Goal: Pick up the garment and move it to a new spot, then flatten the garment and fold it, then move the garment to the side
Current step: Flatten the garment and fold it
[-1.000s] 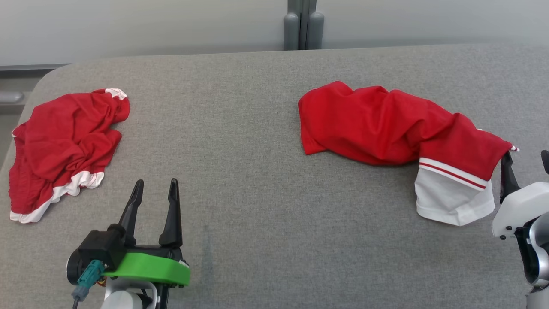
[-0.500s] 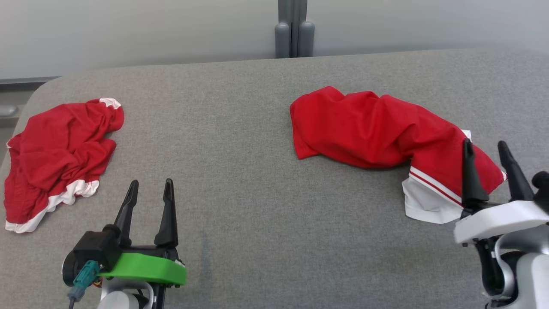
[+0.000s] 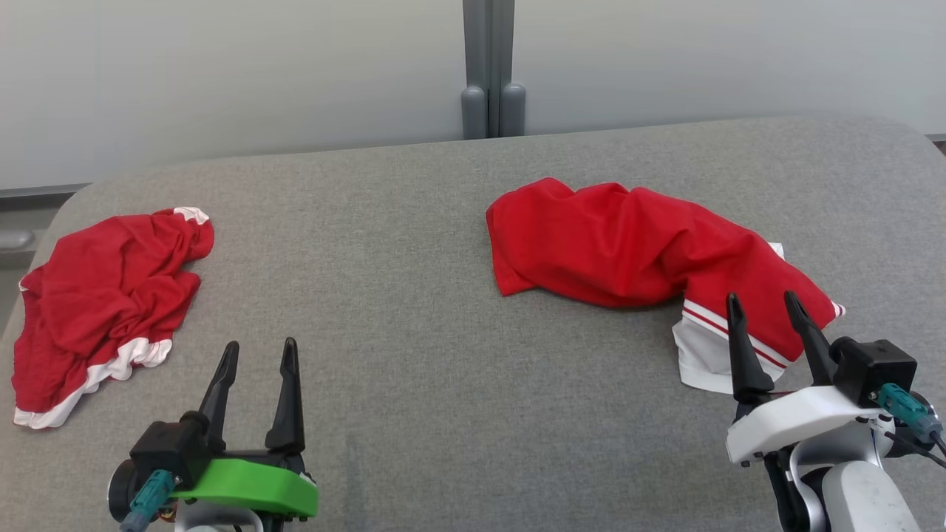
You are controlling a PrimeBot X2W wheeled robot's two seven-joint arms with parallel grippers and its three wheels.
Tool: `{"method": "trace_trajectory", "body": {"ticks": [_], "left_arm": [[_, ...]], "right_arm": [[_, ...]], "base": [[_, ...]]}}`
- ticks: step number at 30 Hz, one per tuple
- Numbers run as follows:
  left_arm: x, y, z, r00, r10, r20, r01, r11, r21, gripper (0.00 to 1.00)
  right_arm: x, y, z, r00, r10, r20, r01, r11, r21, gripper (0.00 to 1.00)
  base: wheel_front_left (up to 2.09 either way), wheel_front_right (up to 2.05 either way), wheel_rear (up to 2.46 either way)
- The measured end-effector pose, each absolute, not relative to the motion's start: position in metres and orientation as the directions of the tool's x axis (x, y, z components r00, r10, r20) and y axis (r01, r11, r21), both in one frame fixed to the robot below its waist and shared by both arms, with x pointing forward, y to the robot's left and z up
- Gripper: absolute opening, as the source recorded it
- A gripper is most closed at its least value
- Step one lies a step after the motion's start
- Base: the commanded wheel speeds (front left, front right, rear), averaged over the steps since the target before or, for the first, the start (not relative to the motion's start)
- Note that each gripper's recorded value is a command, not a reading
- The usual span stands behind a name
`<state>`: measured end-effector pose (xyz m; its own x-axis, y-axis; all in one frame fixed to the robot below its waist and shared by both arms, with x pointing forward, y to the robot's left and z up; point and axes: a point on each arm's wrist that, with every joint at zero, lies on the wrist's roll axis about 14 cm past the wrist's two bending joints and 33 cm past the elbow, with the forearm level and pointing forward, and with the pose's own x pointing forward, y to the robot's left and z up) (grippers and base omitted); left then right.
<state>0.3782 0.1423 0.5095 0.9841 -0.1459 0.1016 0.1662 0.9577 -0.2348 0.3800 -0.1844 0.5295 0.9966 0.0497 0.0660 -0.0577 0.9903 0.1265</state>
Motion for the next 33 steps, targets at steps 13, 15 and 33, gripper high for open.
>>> {"method": "trace_trajectory", "body": {"ticks": [13, 15, 33], "left_arm": [[0.388, 0.131, 0.497, 0.98, -0.19, 0.062, 0.199, 0.954, -0.226, 1.0], [0.4, 0.12, 0.498, 0.972, -0.227, 0.062, 0.235, 0.946, -0.224, 1.0], [0.481, 0.0, 0.436, 0.81, -0.545, -0.215, 0.48, 0.828, -0.291, 1.0]], "right_arm": [[0.381, -0.181, 0.524, 0.997, 0.06, 0.047, -0.066, 0.99, 0.128, 1.0], [0.384, -0.179, 0.524, 0.997, 0.065, 0.046, -0.07, 0.989, 0.127, 1.0], [0.384, -0.203, 0.498, 1.0, -0.006, -0.011, 0.008, 0.989, 0.148, 1.0]], "base": [[0.0, 0.0, 0.0], [0.0, 0.0, 0.0], [0.0, 0.0, 0.0]]}}
